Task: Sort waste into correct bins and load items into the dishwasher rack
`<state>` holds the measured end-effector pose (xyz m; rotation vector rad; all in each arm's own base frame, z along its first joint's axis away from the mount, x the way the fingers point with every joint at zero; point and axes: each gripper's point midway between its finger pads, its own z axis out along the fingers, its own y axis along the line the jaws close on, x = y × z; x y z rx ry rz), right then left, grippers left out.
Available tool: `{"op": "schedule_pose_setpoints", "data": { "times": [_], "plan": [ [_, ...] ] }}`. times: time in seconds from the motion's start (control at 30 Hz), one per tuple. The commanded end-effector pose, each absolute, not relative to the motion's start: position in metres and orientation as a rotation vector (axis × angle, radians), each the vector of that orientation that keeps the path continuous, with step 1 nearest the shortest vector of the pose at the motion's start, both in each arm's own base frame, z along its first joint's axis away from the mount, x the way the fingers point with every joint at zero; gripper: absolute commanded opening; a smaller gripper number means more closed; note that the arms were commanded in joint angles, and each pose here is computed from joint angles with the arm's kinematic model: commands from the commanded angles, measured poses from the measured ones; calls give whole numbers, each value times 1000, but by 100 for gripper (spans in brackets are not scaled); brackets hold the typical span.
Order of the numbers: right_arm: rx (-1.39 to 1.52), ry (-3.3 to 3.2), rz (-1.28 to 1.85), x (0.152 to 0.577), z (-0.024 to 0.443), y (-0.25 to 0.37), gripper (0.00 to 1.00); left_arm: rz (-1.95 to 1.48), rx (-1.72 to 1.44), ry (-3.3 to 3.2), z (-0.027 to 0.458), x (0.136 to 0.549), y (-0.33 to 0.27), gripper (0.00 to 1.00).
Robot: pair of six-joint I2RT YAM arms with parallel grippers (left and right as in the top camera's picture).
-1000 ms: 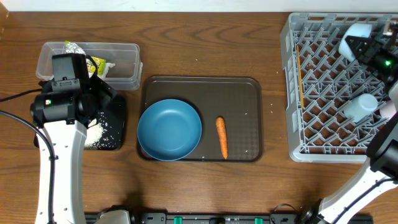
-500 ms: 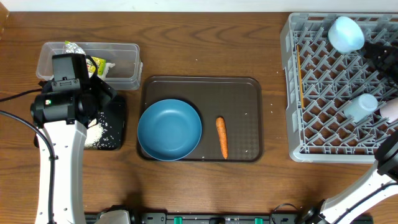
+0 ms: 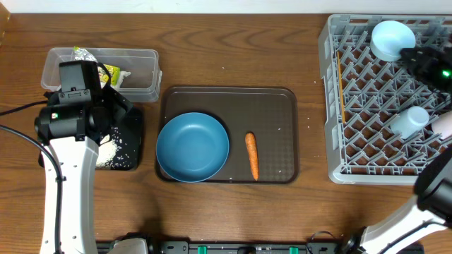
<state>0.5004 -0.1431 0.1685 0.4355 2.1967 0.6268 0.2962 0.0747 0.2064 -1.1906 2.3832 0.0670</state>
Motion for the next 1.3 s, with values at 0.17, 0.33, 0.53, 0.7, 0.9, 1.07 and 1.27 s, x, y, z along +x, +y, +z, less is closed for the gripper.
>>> {"op": "schedule_pose_setpoints", "data": {
  "times": [0.17, 0.33, 0.53, 0.7, 0.9, 1.07, 1.27],
  "plan": [
    [173, 2286, -340, 531, 197, -104, 72, 75, -1185, 2385, 208, 296, 76, 98],
    [110, 2222, -591, 537, 213, -105, 74, 75, -1185, 2385, 208, 296, 76, 98],
    [52, 2287, -673, 537, 188, -117, 83, 75, -1185, 2385, 208, 296, 76, 98],
    [5, 2344, -655, 542, 158, -116, 86, 75, -1185, 2385, 208, 296, 76, 98],
    [-32, 2384, -591, 548, 132, -108, 87, 75, -1185, 2384, 208, 296, 76, 98],
    [-30, 2385, -592, 550, 128, -109, 81, 75, -1185, 2385, 208, 296, 76, 98],
    [-53, 2415, -570, 547, 119, -112, 72, 75, -1185, 2385, 208, 296, 76, 98]
  ]
}}
